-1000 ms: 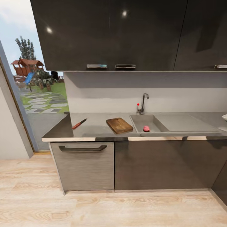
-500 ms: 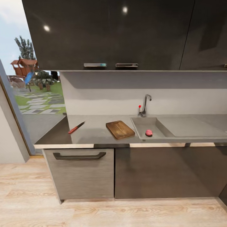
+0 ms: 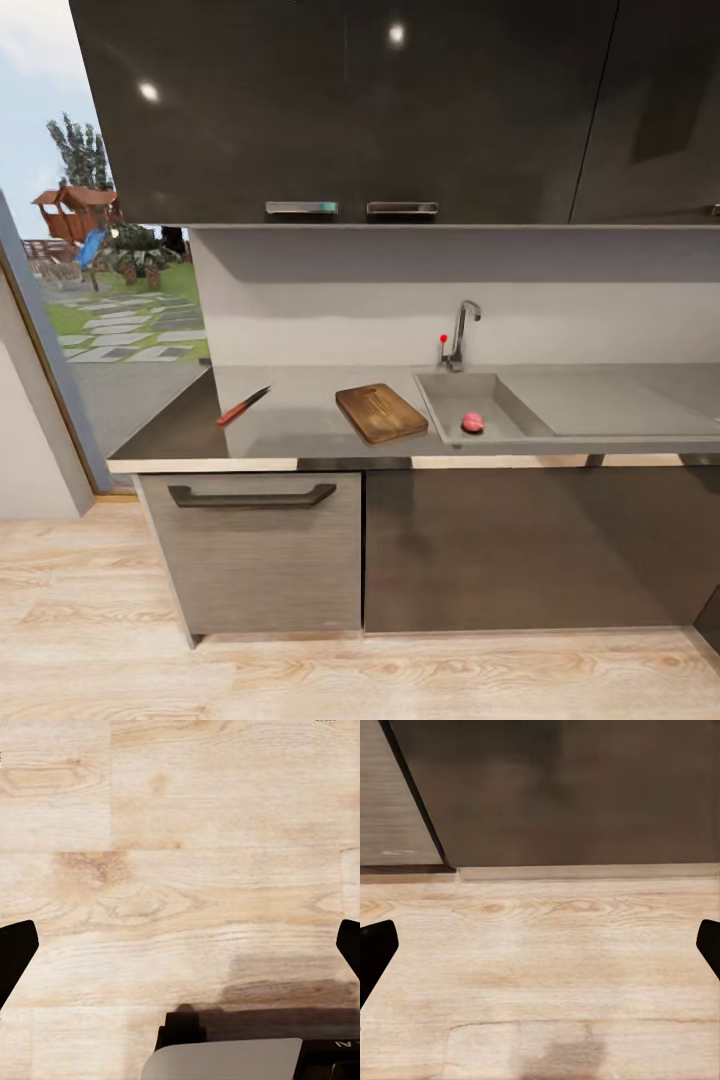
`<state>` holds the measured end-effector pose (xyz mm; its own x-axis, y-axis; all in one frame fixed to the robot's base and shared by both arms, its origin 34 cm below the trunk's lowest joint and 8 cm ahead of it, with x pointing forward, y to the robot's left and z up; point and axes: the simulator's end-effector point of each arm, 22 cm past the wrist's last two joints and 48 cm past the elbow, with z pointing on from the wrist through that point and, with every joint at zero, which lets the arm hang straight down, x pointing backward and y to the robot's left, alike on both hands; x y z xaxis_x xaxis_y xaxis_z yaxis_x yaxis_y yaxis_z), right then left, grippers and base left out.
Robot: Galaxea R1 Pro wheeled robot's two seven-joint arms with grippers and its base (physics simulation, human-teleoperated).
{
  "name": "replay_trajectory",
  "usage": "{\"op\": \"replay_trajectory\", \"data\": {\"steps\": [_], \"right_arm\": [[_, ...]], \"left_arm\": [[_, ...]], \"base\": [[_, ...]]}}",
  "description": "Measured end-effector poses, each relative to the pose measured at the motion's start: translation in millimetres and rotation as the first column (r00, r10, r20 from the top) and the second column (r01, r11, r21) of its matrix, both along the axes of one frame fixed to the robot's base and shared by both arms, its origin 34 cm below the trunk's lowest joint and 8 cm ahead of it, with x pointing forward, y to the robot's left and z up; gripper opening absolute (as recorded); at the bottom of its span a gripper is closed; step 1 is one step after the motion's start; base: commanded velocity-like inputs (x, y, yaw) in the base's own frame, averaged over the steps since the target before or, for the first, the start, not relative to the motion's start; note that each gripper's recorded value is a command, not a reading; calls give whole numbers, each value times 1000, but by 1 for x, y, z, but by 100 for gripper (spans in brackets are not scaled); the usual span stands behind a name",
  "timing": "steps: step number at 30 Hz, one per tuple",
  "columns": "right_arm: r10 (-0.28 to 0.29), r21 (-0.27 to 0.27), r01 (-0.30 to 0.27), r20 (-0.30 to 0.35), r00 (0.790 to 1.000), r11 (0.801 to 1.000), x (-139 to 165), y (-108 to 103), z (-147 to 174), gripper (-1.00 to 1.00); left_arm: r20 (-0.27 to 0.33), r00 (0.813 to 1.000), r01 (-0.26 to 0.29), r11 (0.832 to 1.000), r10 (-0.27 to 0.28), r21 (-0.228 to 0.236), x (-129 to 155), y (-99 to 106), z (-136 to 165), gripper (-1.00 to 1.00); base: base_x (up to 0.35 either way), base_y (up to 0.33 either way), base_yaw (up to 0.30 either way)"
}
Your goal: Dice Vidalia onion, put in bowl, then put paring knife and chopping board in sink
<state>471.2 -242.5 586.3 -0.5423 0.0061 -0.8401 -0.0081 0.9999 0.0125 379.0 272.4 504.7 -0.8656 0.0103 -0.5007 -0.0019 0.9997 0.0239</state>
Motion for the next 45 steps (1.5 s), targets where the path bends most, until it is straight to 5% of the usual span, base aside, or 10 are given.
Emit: {"op": "replay_trajectory", "data": {"steps": [45], "right_arm": [[0, 0, 0, -1, 1000, 1000, -1, 0, 69, 100]], "left_arm": [[-4, 1000, -1, 1000, 1, 0, -3, 0, 69, 100]], "base": [[0, 0, 0]]}}
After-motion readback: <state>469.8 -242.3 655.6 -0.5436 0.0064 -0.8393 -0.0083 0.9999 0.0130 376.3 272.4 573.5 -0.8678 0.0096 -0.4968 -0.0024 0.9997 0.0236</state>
